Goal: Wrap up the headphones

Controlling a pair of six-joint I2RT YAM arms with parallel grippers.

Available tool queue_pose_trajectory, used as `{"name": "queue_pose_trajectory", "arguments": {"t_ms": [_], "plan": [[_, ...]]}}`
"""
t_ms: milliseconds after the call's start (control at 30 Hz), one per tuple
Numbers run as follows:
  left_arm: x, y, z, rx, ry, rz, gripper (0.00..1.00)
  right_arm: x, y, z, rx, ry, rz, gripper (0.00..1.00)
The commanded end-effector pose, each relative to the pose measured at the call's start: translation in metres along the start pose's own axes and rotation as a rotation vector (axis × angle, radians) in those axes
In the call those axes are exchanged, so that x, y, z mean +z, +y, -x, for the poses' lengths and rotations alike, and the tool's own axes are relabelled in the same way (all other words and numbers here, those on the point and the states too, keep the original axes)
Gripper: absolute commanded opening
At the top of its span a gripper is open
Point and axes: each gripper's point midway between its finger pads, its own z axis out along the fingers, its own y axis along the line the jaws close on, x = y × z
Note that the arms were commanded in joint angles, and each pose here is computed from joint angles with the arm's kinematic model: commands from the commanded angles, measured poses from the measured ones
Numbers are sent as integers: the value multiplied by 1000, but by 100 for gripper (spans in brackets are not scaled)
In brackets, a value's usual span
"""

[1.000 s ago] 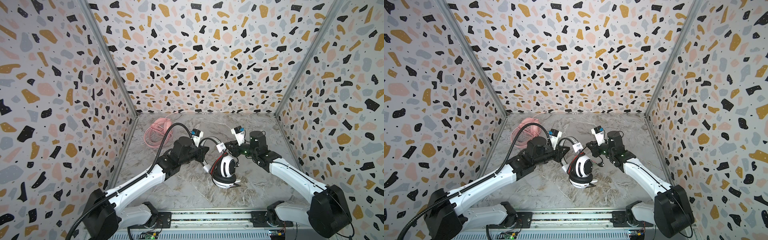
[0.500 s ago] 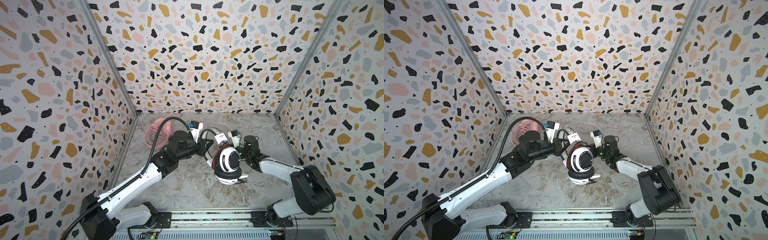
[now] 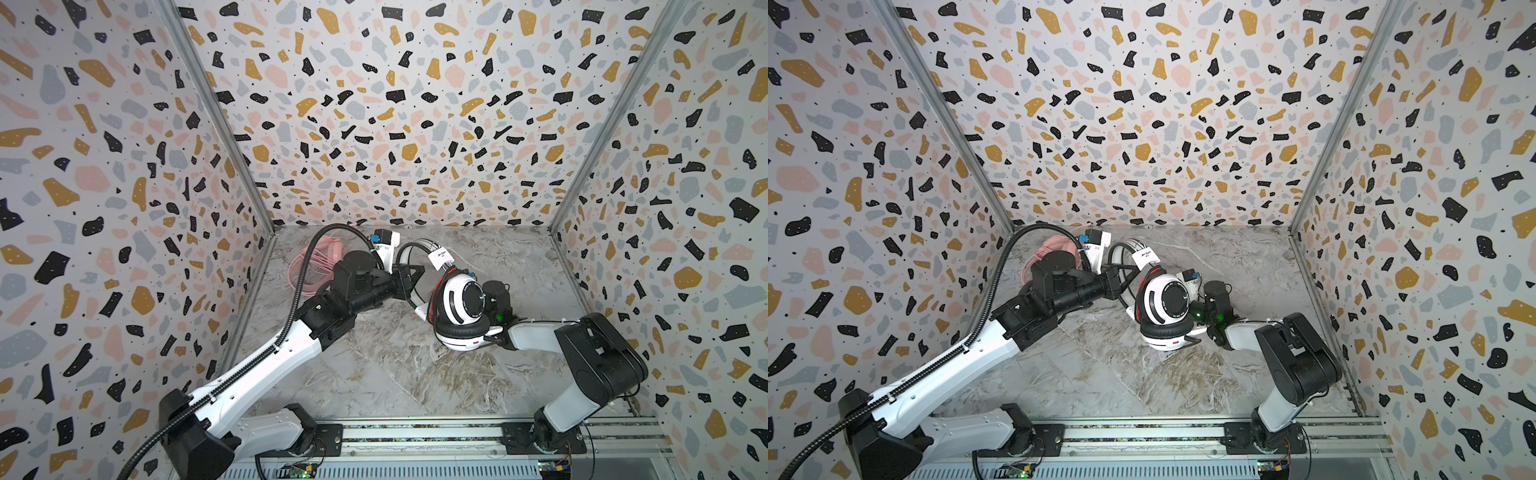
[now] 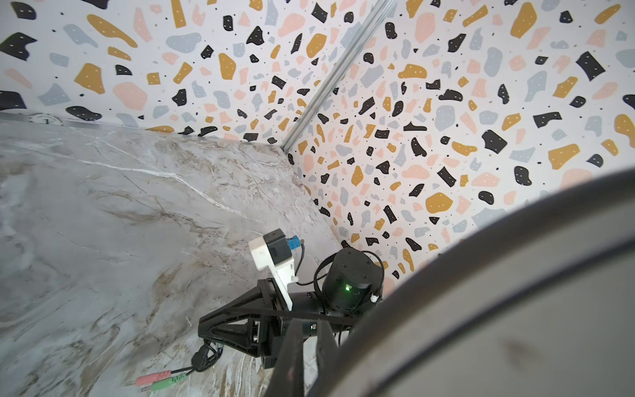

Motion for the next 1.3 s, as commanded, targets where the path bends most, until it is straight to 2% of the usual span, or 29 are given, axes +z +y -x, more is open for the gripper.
{"name": "queue_pose_trajectory", "arguments": {"t_ms": [0,133,267,467,667,733,867,1000,1133,1267], "plan": [[-27,-33,68,-42,-232,-46,0,-11,9,-3,2,-11,-18,4],[-35,11,80,-129,-342,164,0,-20,25,-15,-14,10,-34,2],[-50,48,84,-212,-468,318,0,-31,47,-31,-60,28,-78,2],[-82,94,85,-316,-654,522,0,-48,86,-54,-104,39,-88,1],[-93,126,72,-381,-733,643,0,-54,128,-49,-126,55,-53,0],[-91,132,68,-362,-731,672,0,-56,146,-41,-161,57,-43,0],[-92,154,57,-280,-699,832,0,-61,181,-19,-233,70,-16,0],[-90,174,40,-216,-677,907,0,-73,213,8,-296,56,28,0],[-77,195,11,-181,-586,954,0,-83,233,33,-351,19,47,0],[-58,211,-18,-159,-467,959,0,-87,237,55,-406,-27,2,0]]}}
